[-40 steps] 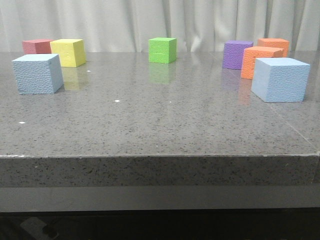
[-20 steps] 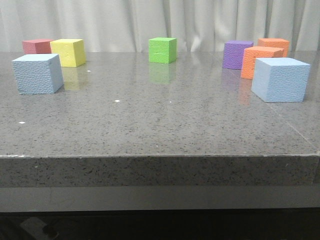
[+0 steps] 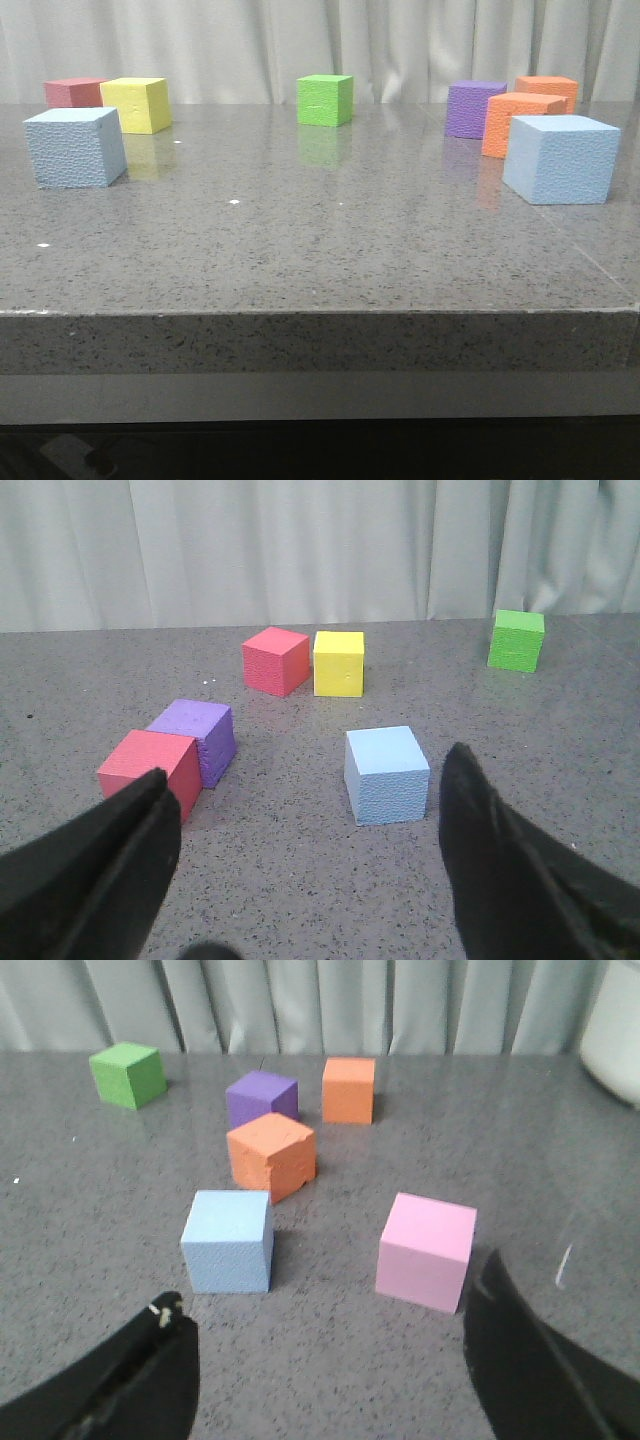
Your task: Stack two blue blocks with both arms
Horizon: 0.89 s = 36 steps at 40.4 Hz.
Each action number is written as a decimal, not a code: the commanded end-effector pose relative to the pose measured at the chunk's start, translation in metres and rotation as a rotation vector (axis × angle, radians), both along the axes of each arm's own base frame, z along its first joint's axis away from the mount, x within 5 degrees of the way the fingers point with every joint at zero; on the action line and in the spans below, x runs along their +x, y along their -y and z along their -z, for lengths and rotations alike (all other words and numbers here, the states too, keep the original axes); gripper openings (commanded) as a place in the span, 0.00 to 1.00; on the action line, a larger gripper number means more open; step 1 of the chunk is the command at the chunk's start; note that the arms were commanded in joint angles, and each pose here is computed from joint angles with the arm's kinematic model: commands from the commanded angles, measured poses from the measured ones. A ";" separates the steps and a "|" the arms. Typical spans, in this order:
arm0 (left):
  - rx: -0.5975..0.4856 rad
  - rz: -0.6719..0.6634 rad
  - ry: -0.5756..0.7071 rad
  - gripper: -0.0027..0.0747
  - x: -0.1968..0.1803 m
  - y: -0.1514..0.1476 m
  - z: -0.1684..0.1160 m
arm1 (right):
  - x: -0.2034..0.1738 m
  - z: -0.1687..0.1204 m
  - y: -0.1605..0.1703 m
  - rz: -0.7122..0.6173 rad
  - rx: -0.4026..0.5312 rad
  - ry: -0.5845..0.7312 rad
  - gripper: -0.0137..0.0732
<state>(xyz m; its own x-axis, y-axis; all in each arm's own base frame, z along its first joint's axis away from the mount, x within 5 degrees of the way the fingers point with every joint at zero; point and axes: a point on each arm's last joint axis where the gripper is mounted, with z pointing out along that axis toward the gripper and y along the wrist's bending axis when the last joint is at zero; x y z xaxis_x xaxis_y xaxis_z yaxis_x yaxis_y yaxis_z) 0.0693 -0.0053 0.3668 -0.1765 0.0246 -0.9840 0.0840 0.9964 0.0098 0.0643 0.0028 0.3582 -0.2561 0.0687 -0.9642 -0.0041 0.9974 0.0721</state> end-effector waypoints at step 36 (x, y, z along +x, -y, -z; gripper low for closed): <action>-0.017 0.005 0.089 0.72 0.002 0.001 -0.015 | 0.203 -0.039 -0.040 -0.277 0.016 -0.512 0.90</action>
<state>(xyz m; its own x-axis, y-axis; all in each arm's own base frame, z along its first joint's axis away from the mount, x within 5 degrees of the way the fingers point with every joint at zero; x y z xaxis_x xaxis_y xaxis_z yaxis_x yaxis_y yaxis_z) 0.0693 -0.0053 0.3668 -0.1765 0.0246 -0.9840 0.0840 0.9964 0.0098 0.2539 0.0442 0.3787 -0.7345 -0.0864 -0.6731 -0.2557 0.9540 0.1566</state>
